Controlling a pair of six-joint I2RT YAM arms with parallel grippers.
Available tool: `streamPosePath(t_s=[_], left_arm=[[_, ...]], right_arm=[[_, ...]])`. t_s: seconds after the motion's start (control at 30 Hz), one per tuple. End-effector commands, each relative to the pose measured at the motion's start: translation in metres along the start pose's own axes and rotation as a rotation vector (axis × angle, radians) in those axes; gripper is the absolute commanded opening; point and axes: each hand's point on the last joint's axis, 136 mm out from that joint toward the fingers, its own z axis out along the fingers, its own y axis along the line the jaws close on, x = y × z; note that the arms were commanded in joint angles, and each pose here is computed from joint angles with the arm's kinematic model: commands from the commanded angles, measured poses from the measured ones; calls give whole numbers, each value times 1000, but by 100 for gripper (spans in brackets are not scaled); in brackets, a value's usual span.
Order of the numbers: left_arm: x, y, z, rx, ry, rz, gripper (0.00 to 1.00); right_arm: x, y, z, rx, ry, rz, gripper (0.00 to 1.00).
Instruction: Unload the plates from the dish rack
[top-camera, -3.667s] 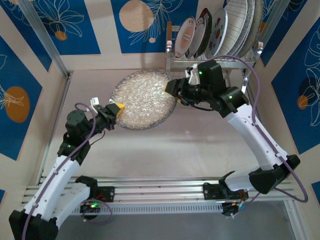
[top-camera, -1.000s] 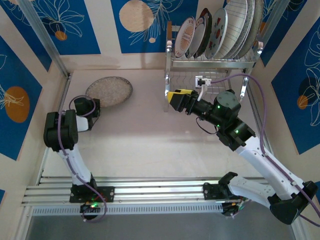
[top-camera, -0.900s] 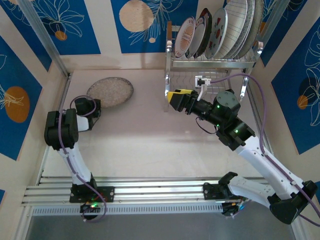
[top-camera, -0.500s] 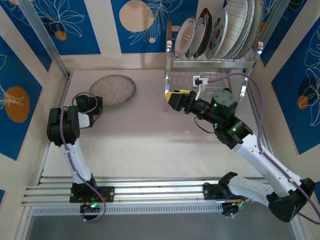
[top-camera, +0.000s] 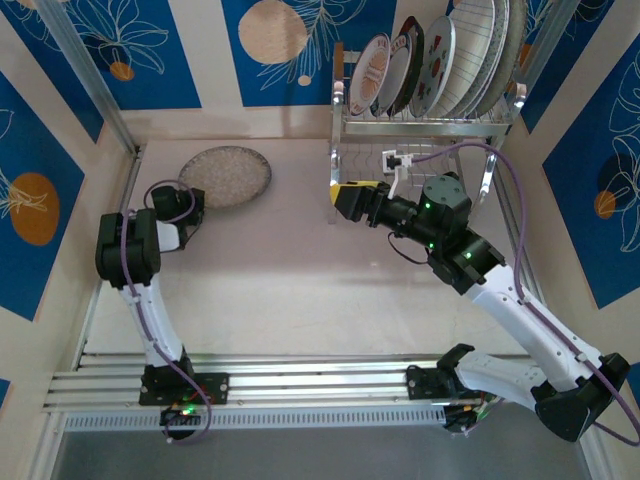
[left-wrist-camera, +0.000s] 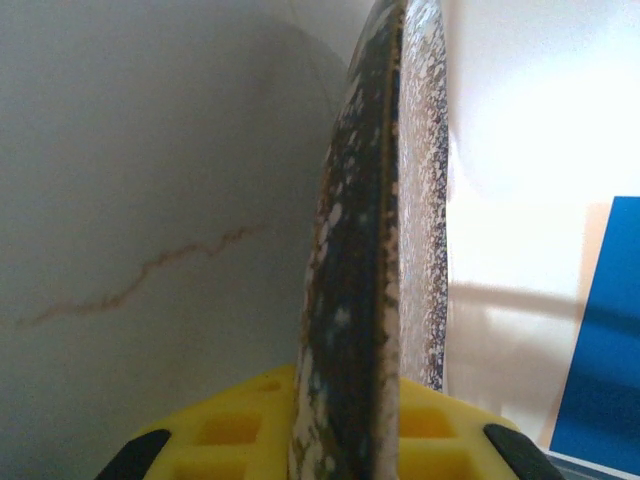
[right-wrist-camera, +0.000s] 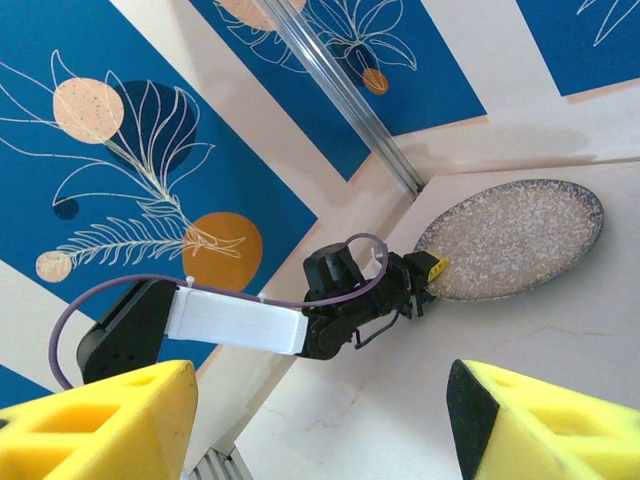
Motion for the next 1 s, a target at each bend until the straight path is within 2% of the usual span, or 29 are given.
streamPosePath(t_s=[0.0,0.13,0.23,0.43,0.77,0.97], left_arm=[[-32,-56,0,162,-69,61,0],[-29,-50,2,148,-45,69,0],[-28,-45,1,139,-41,68,12],[-25,-40,-2,132,-37,60,27],[-28,-41,-9,140,-48,37,50],[-27,-35,-18,64,-53,9,67]], right_arm=[[-9,11,-6,-22,-7,-5,68],[-9,8,-6,-9,-5,1,68],[-8,6,-6,1,3,12,68],[-8,6,-1,8,27,30,68],[-8,1,1,27,28,42,68],[-9,0,1,37,25,48,68]])
